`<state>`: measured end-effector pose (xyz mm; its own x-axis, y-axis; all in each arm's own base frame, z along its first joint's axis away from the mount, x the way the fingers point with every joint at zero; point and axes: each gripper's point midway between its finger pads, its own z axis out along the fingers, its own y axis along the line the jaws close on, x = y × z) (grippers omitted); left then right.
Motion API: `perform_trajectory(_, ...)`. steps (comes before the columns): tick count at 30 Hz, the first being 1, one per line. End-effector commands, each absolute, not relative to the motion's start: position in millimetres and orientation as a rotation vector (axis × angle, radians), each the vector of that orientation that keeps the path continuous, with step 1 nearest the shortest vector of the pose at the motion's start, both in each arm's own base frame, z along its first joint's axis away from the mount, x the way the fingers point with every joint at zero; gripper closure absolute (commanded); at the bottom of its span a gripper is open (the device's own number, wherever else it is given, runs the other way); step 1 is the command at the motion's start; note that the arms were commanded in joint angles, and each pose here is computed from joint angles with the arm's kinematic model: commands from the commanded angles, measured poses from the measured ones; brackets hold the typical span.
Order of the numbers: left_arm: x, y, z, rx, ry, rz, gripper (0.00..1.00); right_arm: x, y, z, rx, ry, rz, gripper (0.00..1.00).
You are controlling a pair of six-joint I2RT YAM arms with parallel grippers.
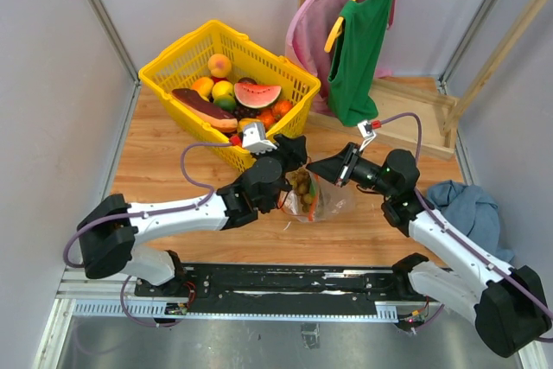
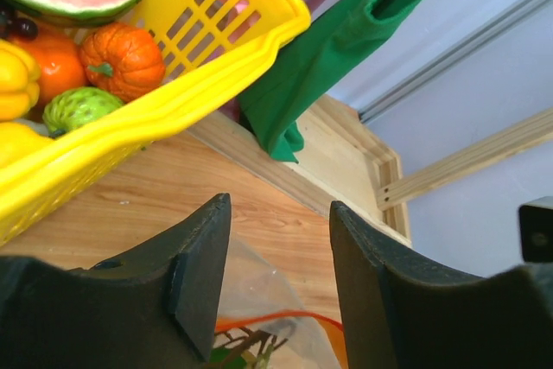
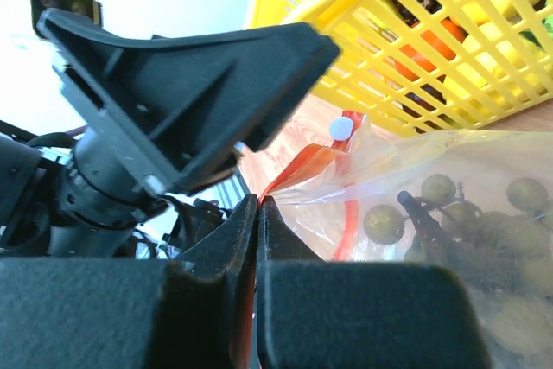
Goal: Place the food in the zip-top bag and seal the zipper
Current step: Place the fake fruit in the zipper food storage bag.
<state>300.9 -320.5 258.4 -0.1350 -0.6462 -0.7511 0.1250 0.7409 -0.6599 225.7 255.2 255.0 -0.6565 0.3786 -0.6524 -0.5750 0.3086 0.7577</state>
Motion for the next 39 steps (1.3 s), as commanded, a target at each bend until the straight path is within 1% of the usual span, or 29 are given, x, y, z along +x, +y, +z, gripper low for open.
perform_trajectory(1, 289, -304, 281, -0.372, 1.578, -0.678, 0.44, 234, 246, 278, -0.142, 1.691, 1.427, 0.99)
perform_trajectory(5, 278, -290, 268, -0.32, 1.664, -0.627, 0.41, 234, 242, 281, -0.136, 1.678, 1.405, 0.99)
perform_trajectory(9, 263, -282, 241, -0.281, 1.769, -0.617, 0.41, 235, 242, 281, -0.134, 1.672, 1.401, 1.0)
perform_trajectory(16, 241, -291, 184, -0.216, 1.963, -0.666, 0.4, 234, 242, 284, -0.139, 1.657, 1.41, 0.99)
perform_trajectory(19, 241, -292, 167, -0.235, 2.022, -0.652, 0.41, 232, 242, 286, -0.145, 1.651, 1.414, 0.99)
perform_trajectory(25, 240, -295, 147, -0.245, 2.096, -0.68, 0.47, 231, 241, 288, -0.15, 1.643, 1.412, 0.99)
perform_trajectory(28, 237, -299, 142, -0.229, 2.121, -0.695, 0.52, 231, 240, 288, -0.147, 1.638, 1.411, 0.99)
perform_trajectory(30, 235, -300, 142, -0.219, 2.126, -0.708, 0.58, 232, 240, 288, -0.146, 1.636, 1.404, 1.0)
perform_trajectory(32, 235, -301, 145, -0.211, 2.115, -0.723, 0.66, 232, 240, 287, -0.145, 1.641, 1.4, 0.99)
perform_trajectory(38, 235, -303, 165, -0.167, 2.064, -0.762, 0.97, 235, 236, 281, -0.143, 1.659, 1.361, 0.99)
perform_trajectory(39, 235, -303, 170, -0.161, 2.059, -0.765, 0.99, 235, 234, 281, -0.142, 1.661, 1.348, 0.99)
